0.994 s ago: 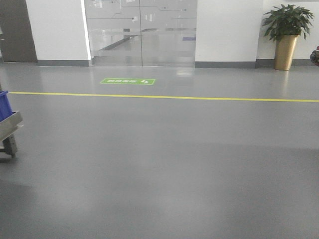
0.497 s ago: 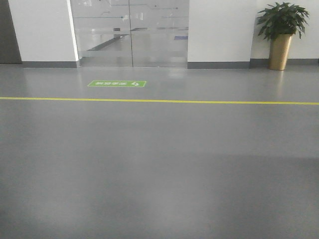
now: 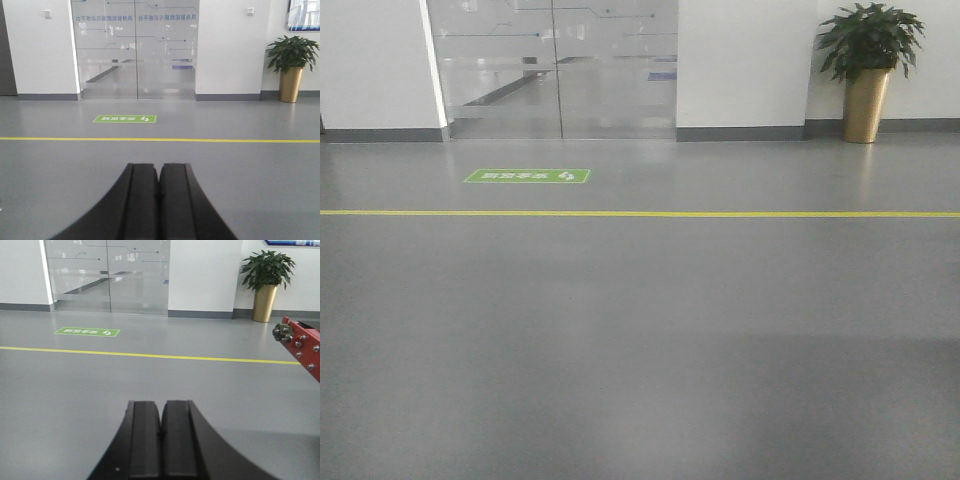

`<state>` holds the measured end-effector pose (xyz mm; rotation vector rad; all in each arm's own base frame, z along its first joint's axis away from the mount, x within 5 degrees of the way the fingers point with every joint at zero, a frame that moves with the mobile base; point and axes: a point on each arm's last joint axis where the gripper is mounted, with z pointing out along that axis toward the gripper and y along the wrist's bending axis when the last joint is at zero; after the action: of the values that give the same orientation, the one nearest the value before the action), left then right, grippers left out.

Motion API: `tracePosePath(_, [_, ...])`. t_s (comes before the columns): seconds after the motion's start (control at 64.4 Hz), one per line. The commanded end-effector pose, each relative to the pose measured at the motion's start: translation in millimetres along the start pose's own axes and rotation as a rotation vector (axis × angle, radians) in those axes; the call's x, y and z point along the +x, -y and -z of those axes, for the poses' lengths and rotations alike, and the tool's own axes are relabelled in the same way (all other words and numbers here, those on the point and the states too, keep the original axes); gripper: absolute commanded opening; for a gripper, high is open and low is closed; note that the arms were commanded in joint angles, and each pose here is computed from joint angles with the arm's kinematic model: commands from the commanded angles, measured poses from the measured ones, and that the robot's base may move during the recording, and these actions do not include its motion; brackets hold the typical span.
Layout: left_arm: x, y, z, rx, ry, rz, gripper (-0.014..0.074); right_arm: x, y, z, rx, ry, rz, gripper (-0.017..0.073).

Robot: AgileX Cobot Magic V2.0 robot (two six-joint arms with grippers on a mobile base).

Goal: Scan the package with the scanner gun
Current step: 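Drive the base forward and turn toward the red conveyor table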

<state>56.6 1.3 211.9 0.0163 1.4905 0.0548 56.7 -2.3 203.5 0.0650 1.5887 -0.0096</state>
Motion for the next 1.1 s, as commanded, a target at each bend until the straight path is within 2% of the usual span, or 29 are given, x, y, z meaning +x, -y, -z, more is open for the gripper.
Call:
tracePosePath(0.0, [-2.9, -0.2, 0.4, -0.002, 0.024, 0.005, -0.0111, -1.7, 0.1, 0.3, 0.001, 0.019, 0.008, -0.0153])
tracePosePath(1.087, [-2.9, -0.2, 0.4, -0.002, 0.024, 0.005, -0.0111, -1.7, 0.1, 0.3, 0.001, 0.019, 0.008, -0.0153])
